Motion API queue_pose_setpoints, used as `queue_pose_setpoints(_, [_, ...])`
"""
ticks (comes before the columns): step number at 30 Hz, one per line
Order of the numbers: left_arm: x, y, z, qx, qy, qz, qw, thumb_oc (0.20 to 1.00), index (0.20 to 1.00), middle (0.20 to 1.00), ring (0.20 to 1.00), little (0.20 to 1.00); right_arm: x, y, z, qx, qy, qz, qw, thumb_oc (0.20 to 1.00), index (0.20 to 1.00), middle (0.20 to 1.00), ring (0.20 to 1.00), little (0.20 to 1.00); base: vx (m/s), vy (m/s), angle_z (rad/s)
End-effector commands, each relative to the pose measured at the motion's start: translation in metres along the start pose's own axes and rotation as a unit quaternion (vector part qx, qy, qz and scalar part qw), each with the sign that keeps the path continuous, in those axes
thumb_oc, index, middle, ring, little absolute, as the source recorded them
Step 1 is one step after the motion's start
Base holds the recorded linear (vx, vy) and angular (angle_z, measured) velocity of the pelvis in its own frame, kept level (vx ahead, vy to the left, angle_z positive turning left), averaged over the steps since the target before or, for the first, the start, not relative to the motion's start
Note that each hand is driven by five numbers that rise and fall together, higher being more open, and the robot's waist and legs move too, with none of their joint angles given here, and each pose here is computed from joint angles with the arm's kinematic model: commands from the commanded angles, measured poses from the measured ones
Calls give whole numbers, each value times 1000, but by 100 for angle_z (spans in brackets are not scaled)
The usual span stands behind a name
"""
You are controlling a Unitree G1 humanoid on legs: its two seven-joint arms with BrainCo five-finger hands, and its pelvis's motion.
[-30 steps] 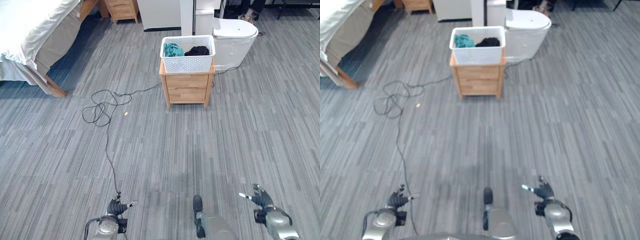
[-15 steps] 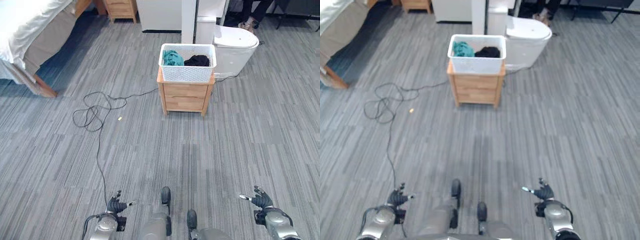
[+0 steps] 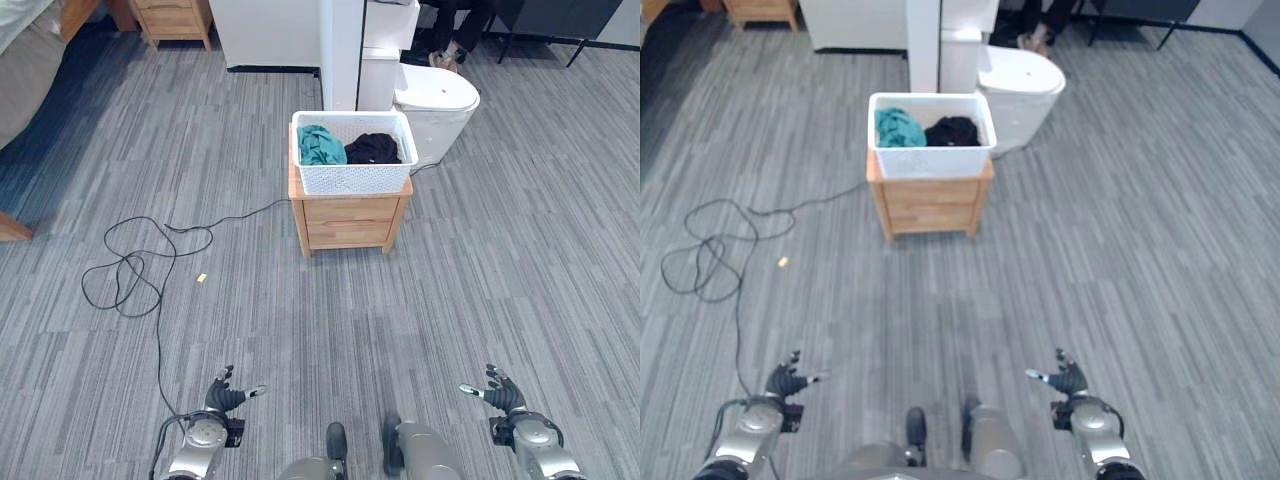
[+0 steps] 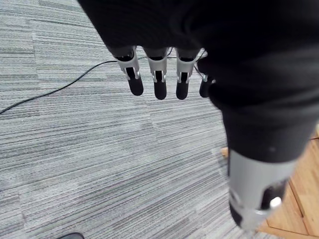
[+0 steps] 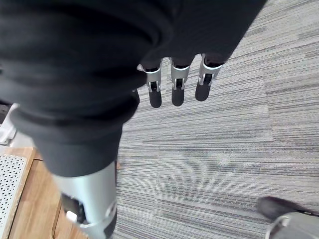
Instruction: Grab the laundry basket,head to the washer,open it,put in the laundry and shut it.
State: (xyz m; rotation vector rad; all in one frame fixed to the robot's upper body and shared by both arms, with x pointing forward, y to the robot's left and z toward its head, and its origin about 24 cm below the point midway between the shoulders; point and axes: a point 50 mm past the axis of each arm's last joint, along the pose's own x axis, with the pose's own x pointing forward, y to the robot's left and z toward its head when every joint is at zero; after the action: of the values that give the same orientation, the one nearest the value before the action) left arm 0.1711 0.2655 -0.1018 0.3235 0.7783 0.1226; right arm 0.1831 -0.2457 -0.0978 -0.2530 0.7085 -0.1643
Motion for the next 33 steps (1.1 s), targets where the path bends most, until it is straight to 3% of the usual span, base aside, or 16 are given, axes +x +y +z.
queue_pose_setpoints(1, [-5, 14, -6, 6, -6, 24, 1000, 1000, 1000, 1000, 1000, 1000, 5, -10, 19, -10, -38, -12, 999, 1000, 1000, 1000, 1000, 1000, 317, -89, 26])
queue_pose_setpoints(17, [-4, -8, -6, -19, -5, 1, 1000, 1000, 1000, 1000, 1000, 1000, 5, -28, 24, -23, -46, -29, 998, 1000, 1000, 1000, 1000, 1000, 292, -194, 19])
queue_pose_setpoints(33, [-4, -13, -12, 0, 11, -5, 1000, 1000, 1000, 1000, 1000, 1000, 0, -31, -4, -25, 8, -48, 999, 1000, 1000, 1000, 1000, 1000, 236, 67, -24])
